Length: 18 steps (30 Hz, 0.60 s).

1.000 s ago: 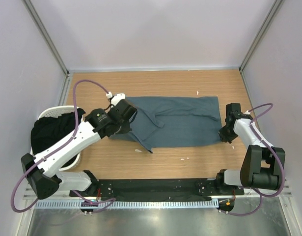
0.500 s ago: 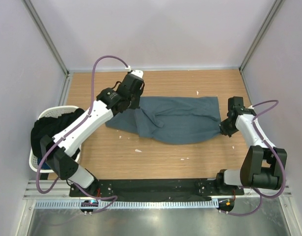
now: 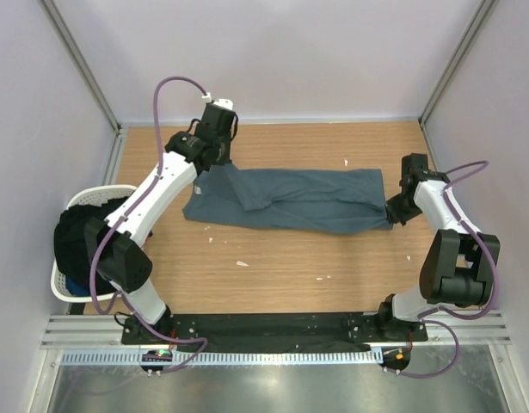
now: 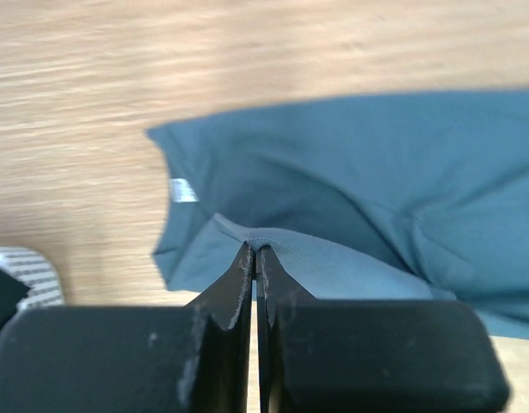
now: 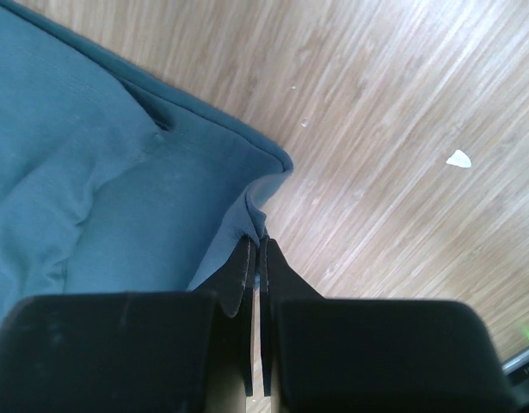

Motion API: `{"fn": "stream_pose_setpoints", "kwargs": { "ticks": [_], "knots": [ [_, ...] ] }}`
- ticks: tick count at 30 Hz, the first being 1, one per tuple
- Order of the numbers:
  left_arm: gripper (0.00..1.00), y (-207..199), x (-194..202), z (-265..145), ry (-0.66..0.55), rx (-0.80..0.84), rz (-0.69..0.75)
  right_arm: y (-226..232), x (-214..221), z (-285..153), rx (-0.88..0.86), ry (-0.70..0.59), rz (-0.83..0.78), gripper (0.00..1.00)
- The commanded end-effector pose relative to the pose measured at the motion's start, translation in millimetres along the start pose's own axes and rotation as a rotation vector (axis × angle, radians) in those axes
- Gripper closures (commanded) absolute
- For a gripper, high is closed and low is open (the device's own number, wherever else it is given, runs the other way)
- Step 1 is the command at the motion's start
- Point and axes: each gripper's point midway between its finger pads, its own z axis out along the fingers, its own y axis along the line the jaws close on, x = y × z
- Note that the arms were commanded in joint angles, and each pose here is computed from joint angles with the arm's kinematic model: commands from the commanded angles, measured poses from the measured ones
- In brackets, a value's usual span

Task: Fold and stack the t-shirts
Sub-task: Fold the tshirt

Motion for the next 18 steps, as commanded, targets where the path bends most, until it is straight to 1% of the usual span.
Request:
{"fn": "stream_pose_setpoints", "kwargs": {
  "ticks": [1, 10, 15, 18],
  "knots": [
    [1.00, 21.4, -37.6, -12.2, -0.105, -0.046, -0.058, 14.3, -15.3, -11.1, -0.037, -0.029, 0.039, 0.99],
    [1.00, 32.4, -56.4, -7.4, -0.146, -0.084, -0.060, 29.4, -21.1, -6.3, -0.053, -0.008, 0.045, 0.99],
    [1.00, 48.1, -53.8, -2.2, -0.139, -0.133, -0.087, 46.3, -31.6, -2.9, -0.057, -0.004, 0.031, 0.99],
    [1.00, 50.9, -53.0, 0.5, -0.140, -0.125, -0.099, 53.0, -34.1, 1.1, -0.055, 0.001, 0.024, 0.99]
  ]
}}
